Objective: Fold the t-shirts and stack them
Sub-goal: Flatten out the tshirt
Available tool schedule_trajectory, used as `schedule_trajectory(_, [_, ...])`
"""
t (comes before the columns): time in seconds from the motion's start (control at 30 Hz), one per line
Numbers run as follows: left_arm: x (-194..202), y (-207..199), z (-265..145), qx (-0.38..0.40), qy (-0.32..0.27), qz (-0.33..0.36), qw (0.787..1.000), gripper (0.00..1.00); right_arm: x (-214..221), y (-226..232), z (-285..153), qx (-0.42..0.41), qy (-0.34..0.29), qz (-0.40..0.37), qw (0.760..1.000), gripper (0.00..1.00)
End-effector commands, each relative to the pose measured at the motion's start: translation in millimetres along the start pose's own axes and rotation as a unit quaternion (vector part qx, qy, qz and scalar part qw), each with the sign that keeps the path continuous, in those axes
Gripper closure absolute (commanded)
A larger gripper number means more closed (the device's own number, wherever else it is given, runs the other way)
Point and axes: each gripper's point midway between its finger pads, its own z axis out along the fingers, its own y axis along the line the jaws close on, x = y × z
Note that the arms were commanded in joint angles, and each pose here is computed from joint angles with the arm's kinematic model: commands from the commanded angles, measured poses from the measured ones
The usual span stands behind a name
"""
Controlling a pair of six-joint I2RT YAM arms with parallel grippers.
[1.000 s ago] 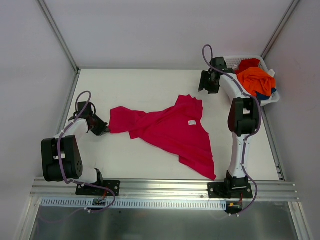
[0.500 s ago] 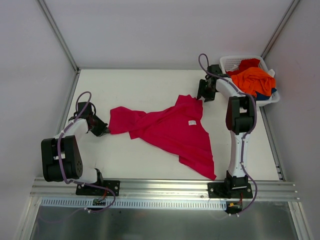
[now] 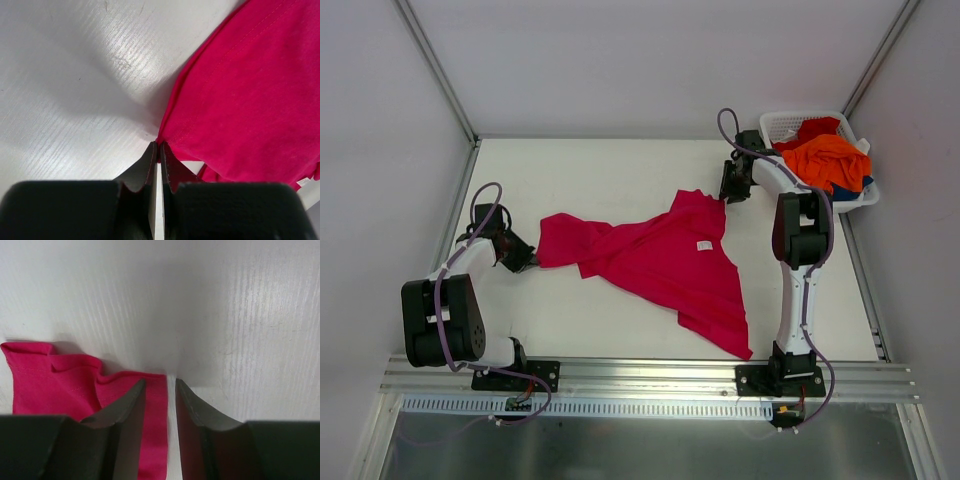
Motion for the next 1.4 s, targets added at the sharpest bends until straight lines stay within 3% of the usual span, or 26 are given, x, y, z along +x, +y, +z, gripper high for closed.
schedule_trajectory(0.0, [-6.5, 3.3, -5.9, -0.007, -0.017, 0.004, 1.000, 1.00, 23.5, 14.9, 8.6, -0.013, 0.030, 0.006, 0.999, 0.69])
schedule_trajectory(0.33, [-11.8, 0.3, -9.7, -0.004, -0.025, 0.016, 1.000, 1.00, 28.1, 30.6, 16.8, 0.000, 0.042, -0.009, 0.999, 0.72])
schedule_trajectory(0.43, [-12.1, 1.4, -9.2, -0.005, -0.025, 0.015, 1.000, 1.00, 32.4, 25.1, 18.3, 0.016, 0.047, -0.015, 0.999, 0.79])
schedule_trajectory(0.47, [-11.7, 1.5, -9.3, -0.004, -0.024, 0.016, 1.000, 1.00, 34.1, 24.2, 17.9, 0.017, 0.048, -0.015, 0.999, 0.88])
schedule_trajectory(0.57, [-13.0, 1.3, -9.7, -0.004, -0.024, 0.021, 0.999, 1.00, 31.5, 23.4, 17.5, 0.020, 0.045, -0.019, 0.999, 1.00])
schedule_trajectory(0.67, [-20.6, -7.1, -14.2, 0.009, -0.028, 0.036, 0.999, 1.00, 14.5, 28.5, 4.3, 0.014, 0.018, -0.024, 0.999, 1.00])
schedule_trajectory(0.87, [-70.5, -62.4, -57.9, 0.066, -0.075, 0.098, 0.990, 1.00, -72.6, 63.8, -85.6, -0.041, -0.125, -0.065, 0.989, 1.00])
schedule_trajectory(1.0, [-132.2, -133.2, -132.5, 0.135, -0.161, 0.153, 0.966, 1.00, -128.7, 87.5, -174.4, -0.079, -0.237, -0.091, 0.964, 1.00])
schedule_trajectory(1.17, [-179.4, -206.9, -251.3, 0.231, -0.269, 0.183, 0.917, 1.00, -171.9, 111.5, -319.5, -0.131, -0.402, -0.109, 0.900, 1.00])
schedule_trajectory(1.37, [-203.9, -245.3, -342.6, 0.285, -0.354, 0.188, 0.871, 1.00, -174.0, 117.0, -446.3, -0.153, -0.518, -0.135, 0.831, 1.00])
